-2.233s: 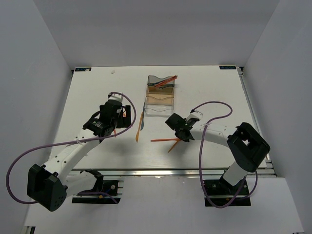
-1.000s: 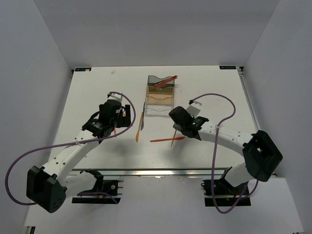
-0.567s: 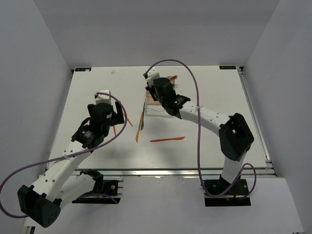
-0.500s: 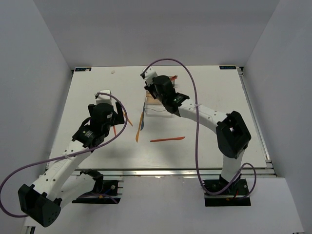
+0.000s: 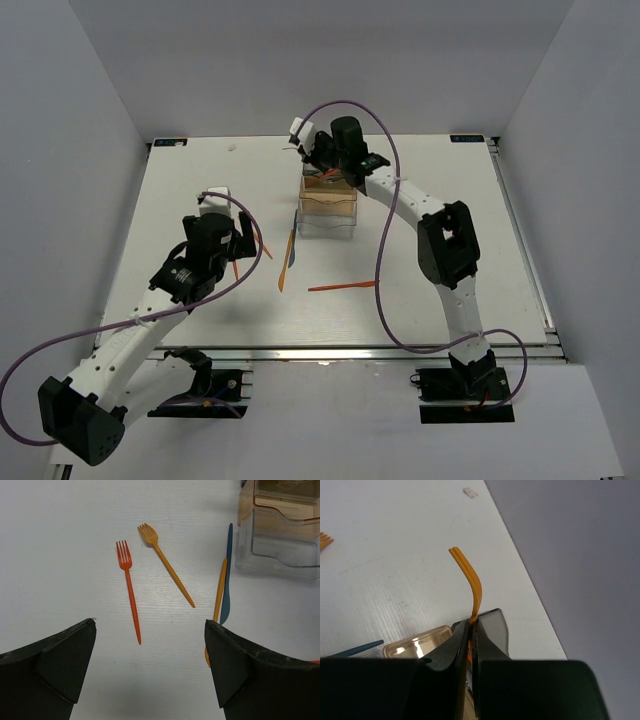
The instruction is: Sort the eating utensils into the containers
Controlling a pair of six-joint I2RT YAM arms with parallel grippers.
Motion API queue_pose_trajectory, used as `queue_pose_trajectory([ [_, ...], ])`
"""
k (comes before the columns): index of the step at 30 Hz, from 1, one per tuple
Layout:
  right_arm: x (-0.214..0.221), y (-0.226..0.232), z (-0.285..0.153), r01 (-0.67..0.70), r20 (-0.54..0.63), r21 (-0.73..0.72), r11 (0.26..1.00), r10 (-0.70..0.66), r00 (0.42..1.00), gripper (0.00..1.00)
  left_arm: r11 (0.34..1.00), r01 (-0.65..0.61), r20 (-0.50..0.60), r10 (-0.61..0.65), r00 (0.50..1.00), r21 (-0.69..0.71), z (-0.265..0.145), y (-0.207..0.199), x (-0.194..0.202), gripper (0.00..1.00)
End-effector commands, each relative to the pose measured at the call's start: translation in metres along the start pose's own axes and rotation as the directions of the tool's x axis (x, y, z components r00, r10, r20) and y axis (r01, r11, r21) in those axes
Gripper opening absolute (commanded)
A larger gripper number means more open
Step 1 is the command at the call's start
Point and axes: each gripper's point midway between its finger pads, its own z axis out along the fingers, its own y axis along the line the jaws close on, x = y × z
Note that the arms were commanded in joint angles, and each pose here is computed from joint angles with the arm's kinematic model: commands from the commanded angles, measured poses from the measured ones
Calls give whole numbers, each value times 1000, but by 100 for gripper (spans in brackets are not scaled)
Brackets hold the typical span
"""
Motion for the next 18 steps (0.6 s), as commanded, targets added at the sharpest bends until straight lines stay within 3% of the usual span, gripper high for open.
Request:
queue_pose_trajectory([
  [1,3,29,0,38,25,-122,992,-35,999,0,1000,7,17,-7,1000,25,-3,-2,-4,98],
  [10,46,41,-11,32,8,-174,984,-31,1000,0,998,-1,6,1,1000,57,-3,-7,-1,98],
  [18,55,38,-18,35,-4,-198,979,-37,999,0,997,-7,-3,7,1000,72,-2,-10,1,98],
])
